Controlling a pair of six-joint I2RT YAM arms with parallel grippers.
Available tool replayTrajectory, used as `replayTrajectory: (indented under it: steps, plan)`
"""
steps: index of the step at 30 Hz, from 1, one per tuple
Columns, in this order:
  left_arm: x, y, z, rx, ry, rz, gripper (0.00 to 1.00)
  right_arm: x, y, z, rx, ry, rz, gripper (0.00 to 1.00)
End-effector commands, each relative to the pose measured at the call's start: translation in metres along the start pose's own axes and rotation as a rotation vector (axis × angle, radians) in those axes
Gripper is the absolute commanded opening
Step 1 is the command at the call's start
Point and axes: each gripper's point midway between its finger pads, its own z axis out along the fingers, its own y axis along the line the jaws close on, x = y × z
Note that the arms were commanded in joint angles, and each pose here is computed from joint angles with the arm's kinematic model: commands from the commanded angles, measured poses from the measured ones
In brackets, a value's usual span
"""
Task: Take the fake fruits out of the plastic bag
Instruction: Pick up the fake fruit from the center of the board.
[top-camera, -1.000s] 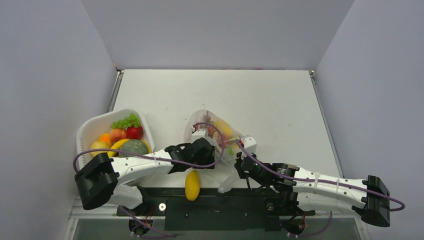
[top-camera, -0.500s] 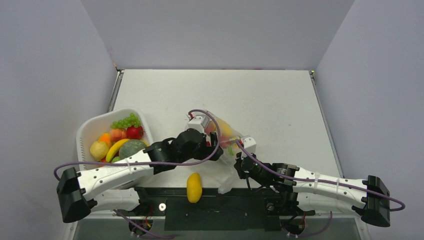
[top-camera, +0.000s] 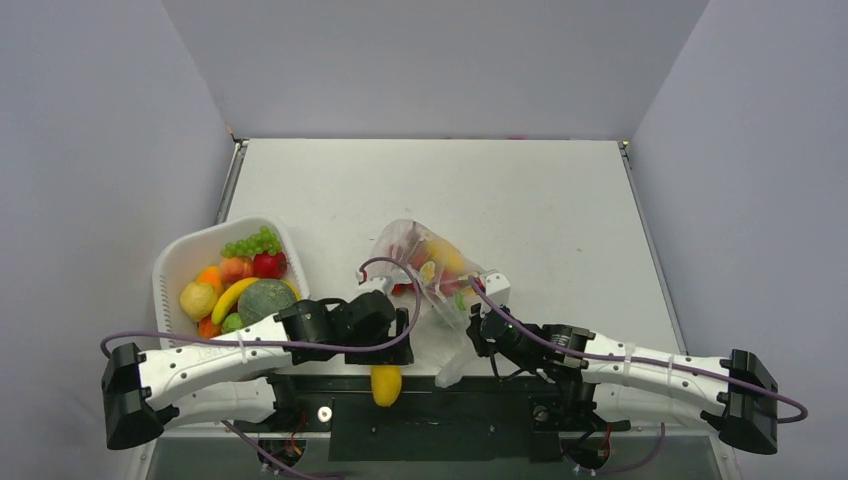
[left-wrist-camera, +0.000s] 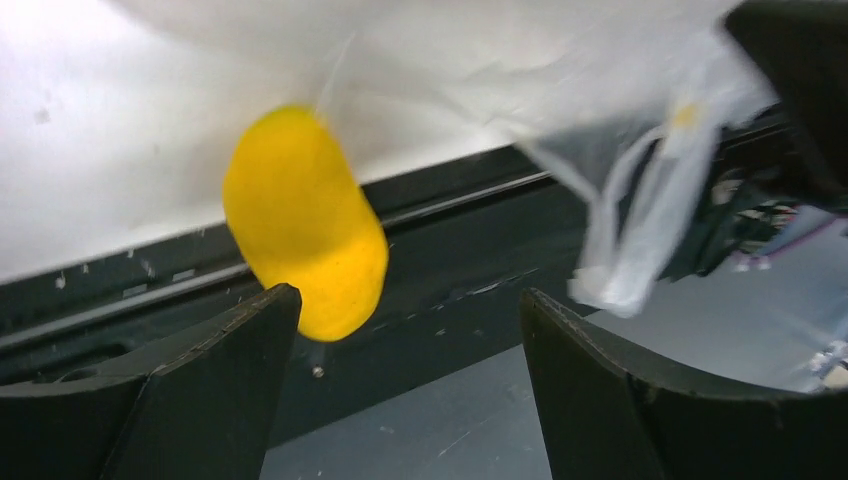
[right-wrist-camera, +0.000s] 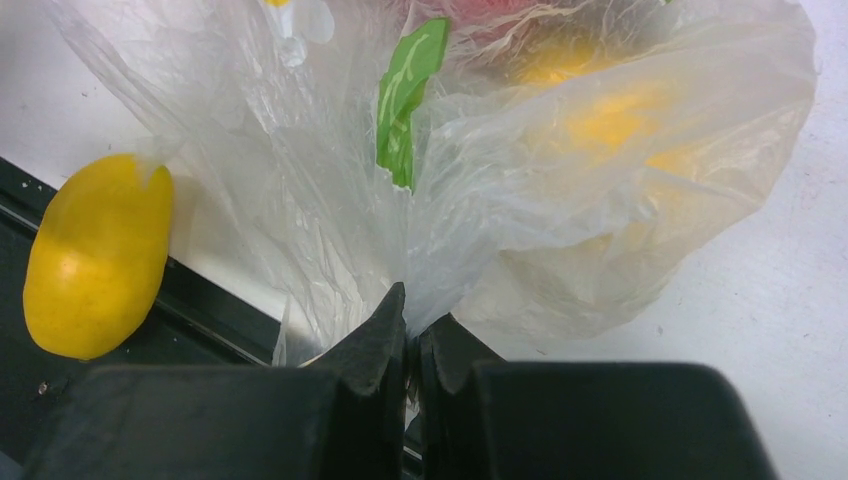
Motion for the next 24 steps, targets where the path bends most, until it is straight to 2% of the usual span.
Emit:
replayTrajectory:
  steps: [1, 7, 14, 16, 18, 19, 20, 21, 22, 24]
  plan:
    - [0.035, 0.016, 0.016, -0.106, 0.077, -0.113, 0.78, -0.011, 0.009, 0.003, -0.034, -0.031, 0.018, 0.01]
    - [0.054, 0.019, 0.048, -0.21, 0.132, -0.092, 0.79, -0.009, 0.011, 0.004, -0.039, -0.023, 0.018, 0.01]
    - [0.035, 0.04, 0.066, -0.368, 0.063, 0.001, 0.8, -0.008, 0.005, 0.001, -0.026, -0.031, 0.026, 0.02]
    - [0.029, 0.038, 0.074, -0.361, 0.049, 0.002, 0.79, -0.008, 0.006, 0.001, -0.032, -0.027, 0.029, 0.02]
    - [0.026, 0.032, 0.079, -0.337, 0.044, 0.0, 0.7, -0.009, 0.007, 0.001, -0.035, -0.024, 0.026, 0.02]
    - [0.026, 0.03, 0.08, -0.331, 0.044, 0.001, 0.58, -0.009, 0.007, 0.001, -0.033, -0.022, 0.023, 0.02]
    - [0.025, 0.029, 0.081, -0.319, 0.044, 0.004, 0.5, -0.009, 0.006, 0.001, -0.03, -0.025, 0.023, 0.02]
    - [0.026, 0.028, 0.08, -0.314, 0.049, 0.005, 0.35, -0.01, 0.006, 0.001, -0.029, -0.026, 0.023, 0.02]
    - [0.025, 0.028, 0.077, -0.309, 0.049, 0.006, 0.3, -0.01, 0.005, 0.001, -0.029, -0.027, 0.023, 0.02]
    - [0.022, 0.025, 0.069, -0.293, 0.044, 0.006, 0.1, -0.01, 0.005, 0.001, -0.028, -0.026, 0.019, 0.02]
